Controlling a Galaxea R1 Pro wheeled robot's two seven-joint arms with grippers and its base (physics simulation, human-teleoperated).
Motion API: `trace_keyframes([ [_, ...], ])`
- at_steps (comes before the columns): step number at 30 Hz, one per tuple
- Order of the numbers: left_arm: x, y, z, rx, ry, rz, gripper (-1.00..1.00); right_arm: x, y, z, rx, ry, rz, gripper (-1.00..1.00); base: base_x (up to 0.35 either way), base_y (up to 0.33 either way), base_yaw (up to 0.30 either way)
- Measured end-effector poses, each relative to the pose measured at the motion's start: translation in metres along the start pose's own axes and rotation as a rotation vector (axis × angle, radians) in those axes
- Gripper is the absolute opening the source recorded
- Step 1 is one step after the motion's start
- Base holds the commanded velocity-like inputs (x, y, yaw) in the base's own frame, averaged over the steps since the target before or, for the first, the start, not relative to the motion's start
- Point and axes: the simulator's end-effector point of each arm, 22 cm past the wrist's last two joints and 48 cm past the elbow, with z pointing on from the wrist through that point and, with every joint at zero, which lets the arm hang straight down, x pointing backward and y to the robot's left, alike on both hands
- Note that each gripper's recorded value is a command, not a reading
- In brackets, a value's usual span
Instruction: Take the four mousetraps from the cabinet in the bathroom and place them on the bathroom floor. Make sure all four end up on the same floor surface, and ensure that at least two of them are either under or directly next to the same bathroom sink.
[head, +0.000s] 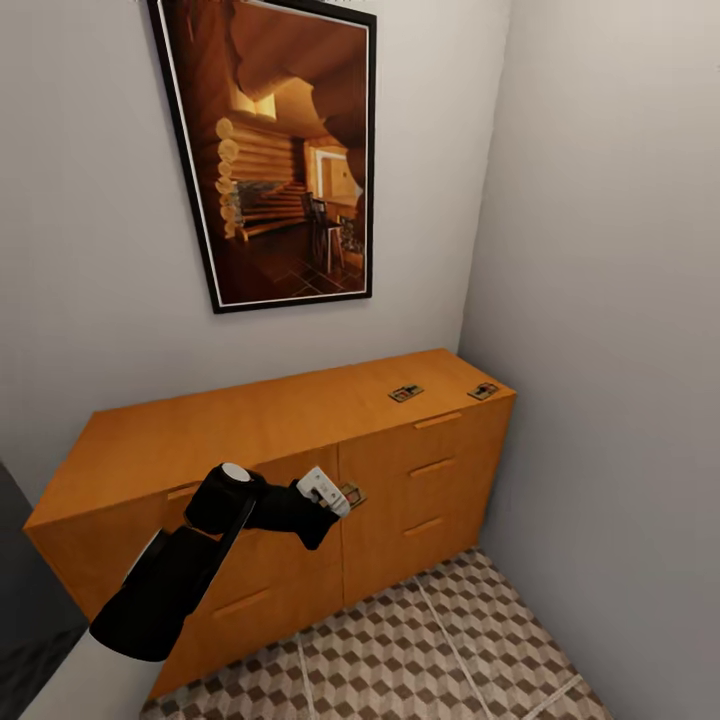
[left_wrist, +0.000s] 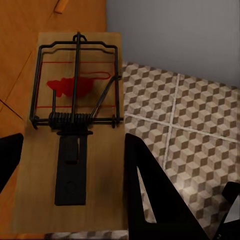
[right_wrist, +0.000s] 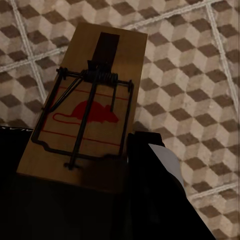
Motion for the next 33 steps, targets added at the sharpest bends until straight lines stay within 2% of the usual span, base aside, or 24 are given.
trace_keyframes([
  [4, 0.013, 0.001, 0.008, 0.01, 0.032, -0.021, -1.0, 0.0, 0.0, 0.0, 0.0, -0.001, 0.0, -1.0, -0.01, -0.007, 0.0],
  [8, 0.04, -0.005, 0.028, 0.043, 0.108, -0.047, -1.0, -0.001, 0.0, 0.0, 0.0, -0.002, 0.0, -1.0, -0.002, -0.001, 0.0],
  [10, 0.057, -0.014, 0.042, 0.07, 0.153, -0.037, -1.0, -0.001, 0.0, 0.0, 0.0, -0.002, 0.0, -1.0, 0.0, 0.0, 0.0],
  [16, 0.103, -0.024, 0.075, 0.115, 0.233, -0.034, -1.0, -0.001, 0.0, 0.0, 0.0, -0.003, 0.0, -1.0, 0.0, 0.0, 0.0],
  [20, 0.137, -0.023, 0.098, 0.101, 0.268, -0.029, -1.0, -0.001, -0.001, 0.0, 0.001, -0.003, 0.0, -1.0, 0.0, 0.0, 0.0],
  [24, 0.188, -0.03, 0.126, 0.085, 0.301, -0.019, -1.0, -0.001, -0.002, 0.0, 0.003, -0.003, 0.001, -1.0, 0.0, 0.0, 0.0],
  [27, 0.225, -0.033, 0.141, 0.081, 0.307, -0.035, -1.0, -0.002, -0.003, 0.0, 0.004, -0.004, 0.001, -1.0, 0.0, 0.0, 0.0],
  [30, 0.251, -0.036, 0.152, 0.073, 0.274, -0.069, -1.0, -0.002, -0.003, 0.0, 0.005, -0.005, 0.001, -1.0, 0.0, 0.0, 0.0],
  [33, 0.289, -0.036, 0.16, 0.03, 0.216, -0.167, -1.0, -0.002, -0.006, 0.0, 0.008, -0.005, -0.001, -1.0, 0.0, 0.0, 0.0],
])
